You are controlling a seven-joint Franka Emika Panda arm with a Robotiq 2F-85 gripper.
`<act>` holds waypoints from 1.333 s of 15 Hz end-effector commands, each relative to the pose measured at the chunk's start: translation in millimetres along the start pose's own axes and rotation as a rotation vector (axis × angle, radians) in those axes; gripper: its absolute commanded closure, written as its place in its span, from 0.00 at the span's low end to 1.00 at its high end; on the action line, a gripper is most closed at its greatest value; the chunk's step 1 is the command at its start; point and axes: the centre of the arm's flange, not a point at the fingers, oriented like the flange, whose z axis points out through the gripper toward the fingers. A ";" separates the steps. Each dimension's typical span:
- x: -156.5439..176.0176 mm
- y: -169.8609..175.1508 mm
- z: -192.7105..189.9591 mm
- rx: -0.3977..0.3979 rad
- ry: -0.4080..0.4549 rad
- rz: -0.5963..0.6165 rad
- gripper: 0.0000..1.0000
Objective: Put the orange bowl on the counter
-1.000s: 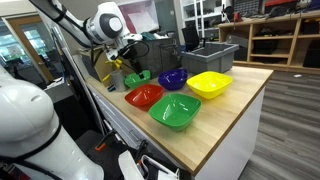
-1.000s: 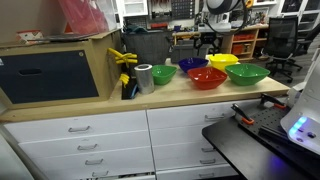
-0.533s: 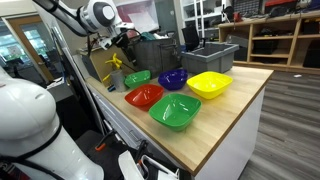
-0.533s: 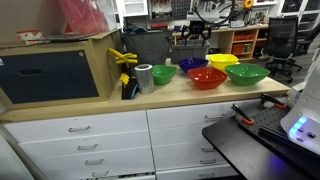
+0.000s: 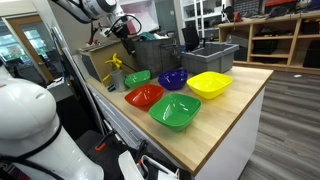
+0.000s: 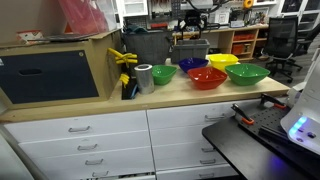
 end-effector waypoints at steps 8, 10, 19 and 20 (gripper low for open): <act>16.3 -36.3 -51.8 -0.014 -0.015 0.008 0.00; 11.3 -45.0 -59.9 0.017 0.011 0.098 0.00; 14.2 -32.6 -47.2 0.007 0.000 0.036 0.00; 14.2 -32.6 -47.2 0.007 0.000 0.036 0.00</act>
